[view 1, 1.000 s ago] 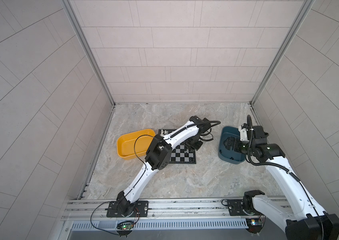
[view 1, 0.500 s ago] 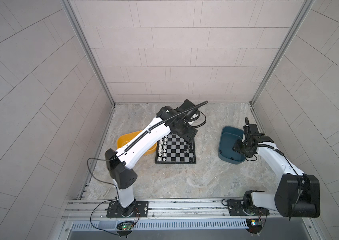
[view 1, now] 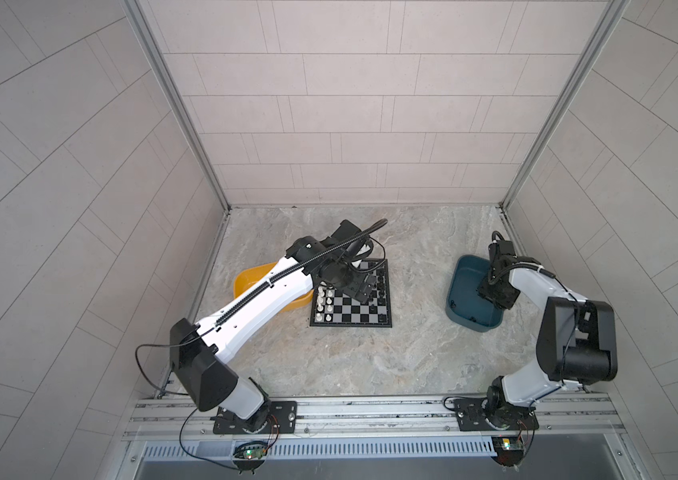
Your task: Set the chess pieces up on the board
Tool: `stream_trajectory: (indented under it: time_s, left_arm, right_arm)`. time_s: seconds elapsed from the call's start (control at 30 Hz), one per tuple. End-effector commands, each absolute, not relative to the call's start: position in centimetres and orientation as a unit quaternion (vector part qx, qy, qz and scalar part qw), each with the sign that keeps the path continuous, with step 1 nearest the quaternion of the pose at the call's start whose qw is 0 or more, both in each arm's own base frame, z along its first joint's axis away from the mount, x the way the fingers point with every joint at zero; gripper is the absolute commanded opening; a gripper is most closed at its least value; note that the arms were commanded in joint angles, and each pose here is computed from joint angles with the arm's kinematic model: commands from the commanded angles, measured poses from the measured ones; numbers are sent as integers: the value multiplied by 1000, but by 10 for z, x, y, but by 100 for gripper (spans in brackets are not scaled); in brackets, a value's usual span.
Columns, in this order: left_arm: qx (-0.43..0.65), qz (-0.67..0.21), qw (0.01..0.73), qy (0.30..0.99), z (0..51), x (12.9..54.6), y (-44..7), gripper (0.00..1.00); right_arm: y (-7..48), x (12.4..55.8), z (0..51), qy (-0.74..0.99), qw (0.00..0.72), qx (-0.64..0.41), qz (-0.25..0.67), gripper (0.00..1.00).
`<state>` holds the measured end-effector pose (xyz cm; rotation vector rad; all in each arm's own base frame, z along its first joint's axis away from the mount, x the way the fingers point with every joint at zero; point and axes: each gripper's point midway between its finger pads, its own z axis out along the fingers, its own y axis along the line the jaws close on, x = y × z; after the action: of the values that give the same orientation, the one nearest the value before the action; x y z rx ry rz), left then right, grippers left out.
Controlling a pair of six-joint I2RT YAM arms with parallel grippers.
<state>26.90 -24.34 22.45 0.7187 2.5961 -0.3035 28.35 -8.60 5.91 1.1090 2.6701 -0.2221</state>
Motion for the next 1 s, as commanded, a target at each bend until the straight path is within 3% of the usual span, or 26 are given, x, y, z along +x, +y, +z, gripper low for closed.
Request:
stream_trajectory:
  time_s: [0.0, 0.17, 0.57, 0.77, 0.87, 0.97]
  left_arm:
    - [245, -115, 235, 934, 234, 273, -239, 100]
    - [244, -120, 232, 934, 231, 271, -238, 100]
    - [233, -117, 233, 937, 230, 273, -231, 100]
    - [224, -117, 232, 939, 229, 276, -229, 100]
    - [223, -117, 231, 940, 227, 277, -229, 100]
    - [221, -118, 228, 941, 226, 278, -230, 100]
  right_arm:
    - [-82, 250, 65, 908, 106, 397, -85, 42]
    - [-34, 246, 64, 938, 100, 330, -25, 43]
    - [67, 298, 56, 974, 93, 201, 52, 43]
    - [115, 353, 75, 953, 158, 226, 129, 55]
    - [115, 380, 75, 950, 188, 221, 113, 67]
    - [112, 390, 67, 959, 171, 202, 96, 67]
